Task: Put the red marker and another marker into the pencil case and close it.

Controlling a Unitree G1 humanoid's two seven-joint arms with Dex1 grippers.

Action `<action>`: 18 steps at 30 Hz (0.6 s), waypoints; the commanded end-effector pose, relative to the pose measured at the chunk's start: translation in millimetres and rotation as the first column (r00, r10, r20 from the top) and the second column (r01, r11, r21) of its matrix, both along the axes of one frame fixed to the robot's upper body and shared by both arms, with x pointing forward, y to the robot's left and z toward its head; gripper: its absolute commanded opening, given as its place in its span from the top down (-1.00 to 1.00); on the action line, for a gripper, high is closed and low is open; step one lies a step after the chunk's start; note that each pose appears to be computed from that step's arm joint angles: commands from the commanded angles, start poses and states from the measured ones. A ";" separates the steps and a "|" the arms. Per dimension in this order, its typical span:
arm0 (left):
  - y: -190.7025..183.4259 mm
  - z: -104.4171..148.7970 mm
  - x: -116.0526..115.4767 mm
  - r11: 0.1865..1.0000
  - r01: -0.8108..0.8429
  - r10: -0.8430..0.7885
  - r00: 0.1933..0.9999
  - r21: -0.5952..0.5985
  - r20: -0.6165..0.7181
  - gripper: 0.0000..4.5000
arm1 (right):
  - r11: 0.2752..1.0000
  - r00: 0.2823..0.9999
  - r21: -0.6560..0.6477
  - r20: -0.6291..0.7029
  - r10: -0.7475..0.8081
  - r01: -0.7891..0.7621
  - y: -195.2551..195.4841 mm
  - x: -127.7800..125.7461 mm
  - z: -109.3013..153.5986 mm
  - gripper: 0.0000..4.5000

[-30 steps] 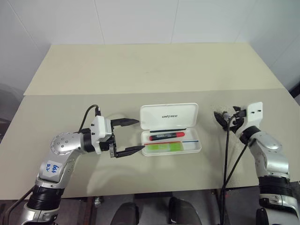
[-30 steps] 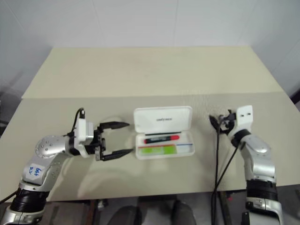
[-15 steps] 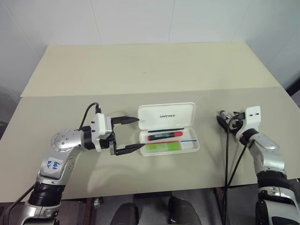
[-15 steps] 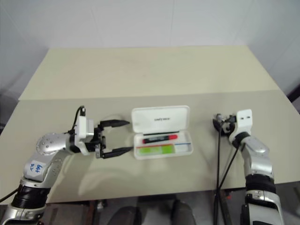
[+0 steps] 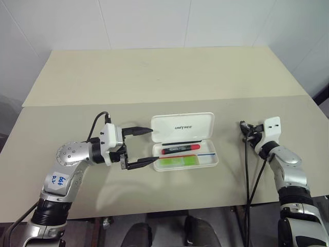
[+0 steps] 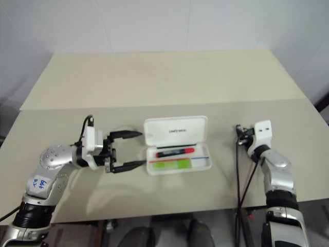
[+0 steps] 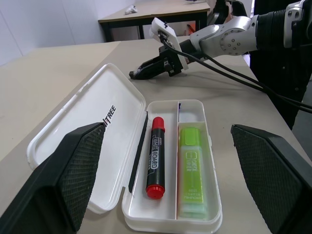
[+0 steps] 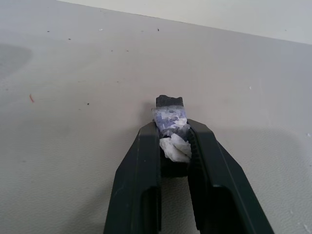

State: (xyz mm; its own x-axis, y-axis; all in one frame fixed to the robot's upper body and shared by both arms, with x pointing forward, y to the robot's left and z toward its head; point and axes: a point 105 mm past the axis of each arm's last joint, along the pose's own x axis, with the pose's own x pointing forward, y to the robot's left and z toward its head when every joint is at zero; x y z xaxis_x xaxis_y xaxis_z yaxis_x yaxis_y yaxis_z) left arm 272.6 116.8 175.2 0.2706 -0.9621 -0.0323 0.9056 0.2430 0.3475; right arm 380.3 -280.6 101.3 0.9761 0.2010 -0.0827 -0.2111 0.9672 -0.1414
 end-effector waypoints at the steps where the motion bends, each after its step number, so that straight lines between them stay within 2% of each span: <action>1: -4.3 9.2 -2.3 1.000 0.015 -0.015 0.999 -0.006 0.042 -0.97 | 0.996 0.992 -0.029 0.087 0.086 -0.084 -0.3 -0.4 33.4 0.83; 4: -5.2 9.0 -2.6 1.000 0.019 -0.019 0.999 -0.008 0.042 -0.97 | 0.968 0.957 -0.089 0.151 0.248 -0.236 5.5 -11.3 61.5 0.83; 8: -5.7 7.6 -3.1 1.000 0.020 -0.020 0.999 -0.011 0.038 -0.97 | 0.871 0.876 -0.204 0.099 0.473 -0.447 19.9 -35.1 66.2 0.83; 11: -5.0 7.1 -3.3 1.000 0.019 -0.018 0.999 -0.012 0.036 -0.97 | 0.768 0.786 -0.221 0.013 0.618 -0.601 34.0 -55.4 63.0 0.83; 14: -3.3 5.5 -3.9 1.000 0.014 -0.014 0.999 -0.013 0.031 -0.97 | 0.613 0.640 -0.210 -0.096 0.763 -0.762 60.7 -78.9 55.8 0.83; 18: -2.3 4.4 -5.1 1.000 0.009 -0.009 1.000 -0.017 0.026 -0.97 | 0.471 0.504 -0.202 -0.172 0.846 -0.859 87.0 -94.1 45.2 0.83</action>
State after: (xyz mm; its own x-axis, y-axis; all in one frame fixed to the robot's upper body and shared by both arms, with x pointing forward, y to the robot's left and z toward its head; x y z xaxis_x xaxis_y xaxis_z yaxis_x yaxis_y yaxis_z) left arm 271.4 115.6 171.9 0.2681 -0.9629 -0.0295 0.9105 0.2433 0.3343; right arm 293.5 -201.5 141.6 0.3853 0.8808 -0.2751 -0.9082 0.3091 -0.2821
